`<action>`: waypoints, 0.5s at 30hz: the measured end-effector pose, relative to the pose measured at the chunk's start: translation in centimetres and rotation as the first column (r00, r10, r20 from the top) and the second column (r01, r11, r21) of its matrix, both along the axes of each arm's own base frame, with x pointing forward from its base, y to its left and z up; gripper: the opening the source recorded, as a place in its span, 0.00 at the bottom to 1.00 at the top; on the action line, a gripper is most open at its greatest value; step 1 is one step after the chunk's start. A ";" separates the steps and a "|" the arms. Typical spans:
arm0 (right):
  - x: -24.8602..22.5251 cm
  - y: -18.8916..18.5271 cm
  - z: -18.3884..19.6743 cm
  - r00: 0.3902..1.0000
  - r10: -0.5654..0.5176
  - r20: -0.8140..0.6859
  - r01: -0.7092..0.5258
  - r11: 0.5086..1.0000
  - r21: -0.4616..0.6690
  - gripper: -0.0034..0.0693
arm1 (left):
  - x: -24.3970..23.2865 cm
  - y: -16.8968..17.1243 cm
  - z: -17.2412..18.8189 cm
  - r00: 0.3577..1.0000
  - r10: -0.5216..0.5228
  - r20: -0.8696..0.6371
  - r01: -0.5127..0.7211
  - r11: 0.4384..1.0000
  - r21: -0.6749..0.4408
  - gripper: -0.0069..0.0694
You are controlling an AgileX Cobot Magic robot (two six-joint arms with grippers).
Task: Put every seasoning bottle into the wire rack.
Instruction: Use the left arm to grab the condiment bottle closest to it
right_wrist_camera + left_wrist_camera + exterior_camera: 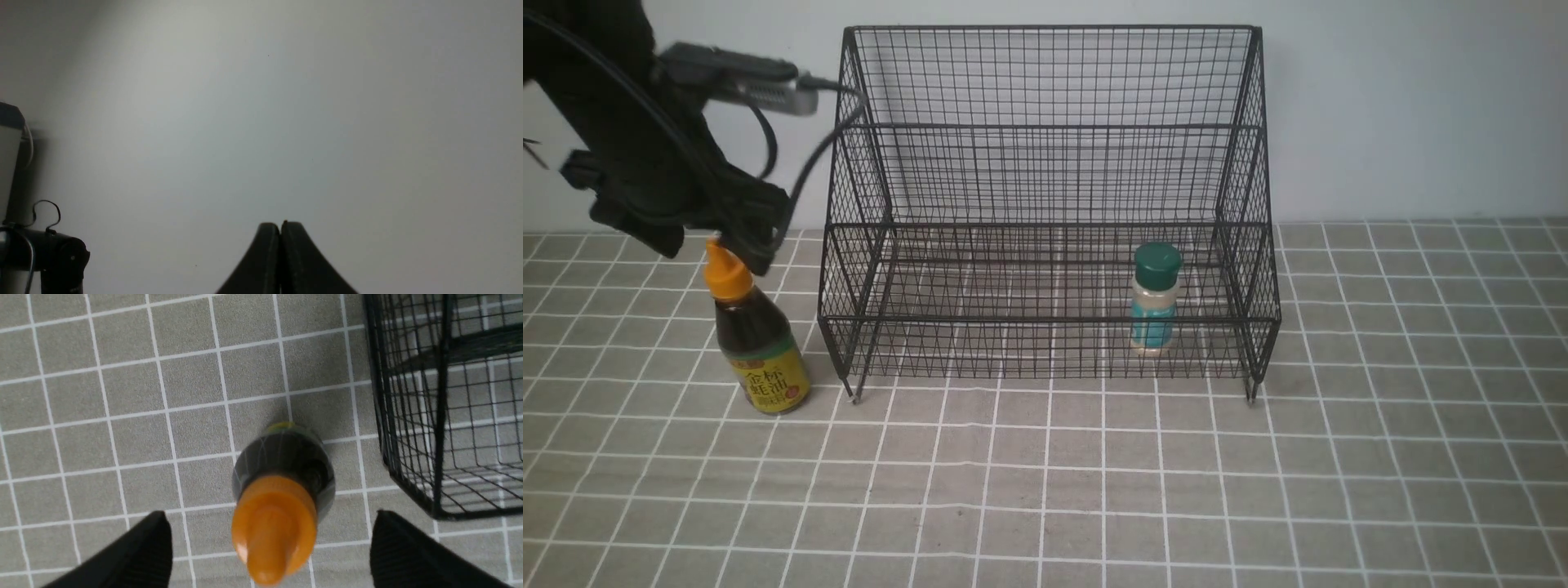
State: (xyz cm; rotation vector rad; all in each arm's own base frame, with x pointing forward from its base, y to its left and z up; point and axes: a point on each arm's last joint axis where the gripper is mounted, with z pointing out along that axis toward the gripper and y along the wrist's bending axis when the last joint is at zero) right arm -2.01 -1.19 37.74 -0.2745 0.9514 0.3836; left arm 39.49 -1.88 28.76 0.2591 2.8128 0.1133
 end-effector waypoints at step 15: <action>0.0 0.0 0.0 1.000 0.001 -0.001 -0.001 1.000 0.001 0.03 | 1.0 0.4 -0.4 0.995 0.067 -0.073 -0.064 0.997 0.042 0.52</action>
